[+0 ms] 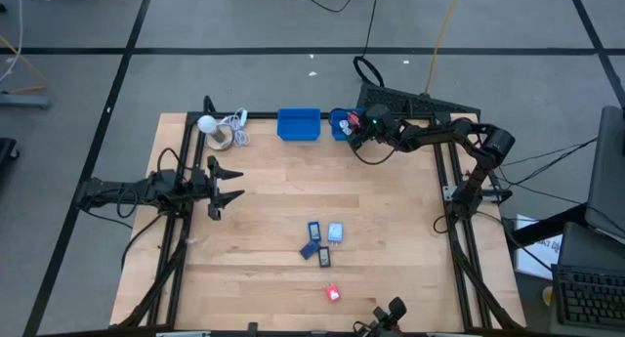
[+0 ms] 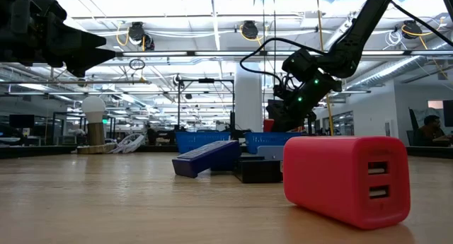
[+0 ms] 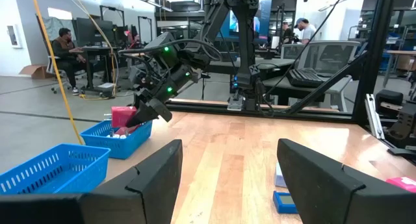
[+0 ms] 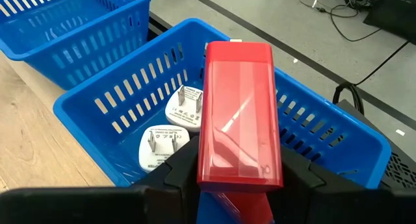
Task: Pick & Place Office items
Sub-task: Put the red charger adapter into the right blue bin
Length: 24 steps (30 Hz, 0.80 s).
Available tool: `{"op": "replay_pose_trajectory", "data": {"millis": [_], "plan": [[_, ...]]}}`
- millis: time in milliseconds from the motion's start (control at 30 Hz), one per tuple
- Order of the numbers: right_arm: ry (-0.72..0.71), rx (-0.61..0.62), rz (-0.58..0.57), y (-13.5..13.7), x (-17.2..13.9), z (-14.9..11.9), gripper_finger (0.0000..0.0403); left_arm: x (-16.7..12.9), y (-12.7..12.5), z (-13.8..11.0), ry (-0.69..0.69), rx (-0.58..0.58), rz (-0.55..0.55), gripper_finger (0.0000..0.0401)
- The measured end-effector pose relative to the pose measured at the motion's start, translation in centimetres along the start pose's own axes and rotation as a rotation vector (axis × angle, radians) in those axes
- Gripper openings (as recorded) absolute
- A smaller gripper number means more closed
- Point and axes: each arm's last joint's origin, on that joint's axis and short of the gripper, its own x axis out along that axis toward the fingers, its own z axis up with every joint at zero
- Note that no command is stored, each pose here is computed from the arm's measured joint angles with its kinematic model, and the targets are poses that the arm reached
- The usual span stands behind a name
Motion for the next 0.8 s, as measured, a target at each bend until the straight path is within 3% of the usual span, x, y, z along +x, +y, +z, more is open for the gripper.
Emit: {"op": "replay_pose_trajectory", "data": {"millis": [800], "plan": [[0.006, 0.0, -0.029, -0.2, -0.1, -1.1, 0.0153, 0.0, 0.0, 0.0, 0.0, -0.001, 0.0, 0.0255]]}}
